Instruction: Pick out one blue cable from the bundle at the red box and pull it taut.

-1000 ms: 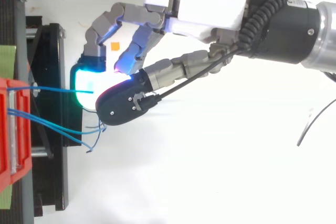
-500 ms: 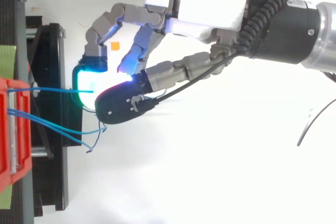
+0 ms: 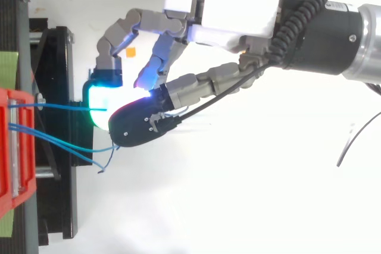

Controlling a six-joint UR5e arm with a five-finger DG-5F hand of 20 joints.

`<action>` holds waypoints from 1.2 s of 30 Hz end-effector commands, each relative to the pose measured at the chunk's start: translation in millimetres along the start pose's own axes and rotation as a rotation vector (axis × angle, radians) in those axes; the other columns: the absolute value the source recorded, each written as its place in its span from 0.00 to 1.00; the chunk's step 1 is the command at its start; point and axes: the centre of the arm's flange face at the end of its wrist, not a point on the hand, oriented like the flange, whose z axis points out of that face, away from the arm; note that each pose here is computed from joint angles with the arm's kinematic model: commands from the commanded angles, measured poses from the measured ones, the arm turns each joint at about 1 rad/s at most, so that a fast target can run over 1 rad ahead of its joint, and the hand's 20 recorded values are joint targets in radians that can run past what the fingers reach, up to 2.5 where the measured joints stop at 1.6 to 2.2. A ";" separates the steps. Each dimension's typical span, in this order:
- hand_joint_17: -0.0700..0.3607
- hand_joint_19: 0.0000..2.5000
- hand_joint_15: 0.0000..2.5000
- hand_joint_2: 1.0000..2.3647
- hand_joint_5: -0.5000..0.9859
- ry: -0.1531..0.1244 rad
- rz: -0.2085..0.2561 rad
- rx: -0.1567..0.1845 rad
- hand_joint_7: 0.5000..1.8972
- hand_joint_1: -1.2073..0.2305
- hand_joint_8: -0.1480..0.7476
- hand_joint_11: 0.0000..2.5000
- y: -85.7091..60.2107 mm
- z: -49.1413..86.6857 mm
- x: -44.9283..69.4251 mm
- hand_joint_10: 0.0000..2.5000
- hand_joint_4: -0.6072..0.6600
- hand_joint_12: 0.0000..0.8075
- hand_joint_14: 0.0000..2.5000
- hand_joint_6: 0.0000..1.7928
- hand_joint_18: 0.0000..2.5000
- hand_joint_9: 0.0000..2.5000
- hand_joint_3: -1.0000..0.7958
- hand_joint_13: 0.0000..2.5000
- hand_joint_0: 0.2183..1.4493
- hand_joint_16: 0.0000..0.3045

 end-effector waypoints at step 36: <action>0.39 0.27 0.43 0.02 0.26 0.202 0.271 0.003 0.29 0.35 0.46 0.40 -42.0 -14.0 -5.1 0.01 0.44 0.40 0.01 0.53 0.31 0.42 0.48 0.46 0.31 0.14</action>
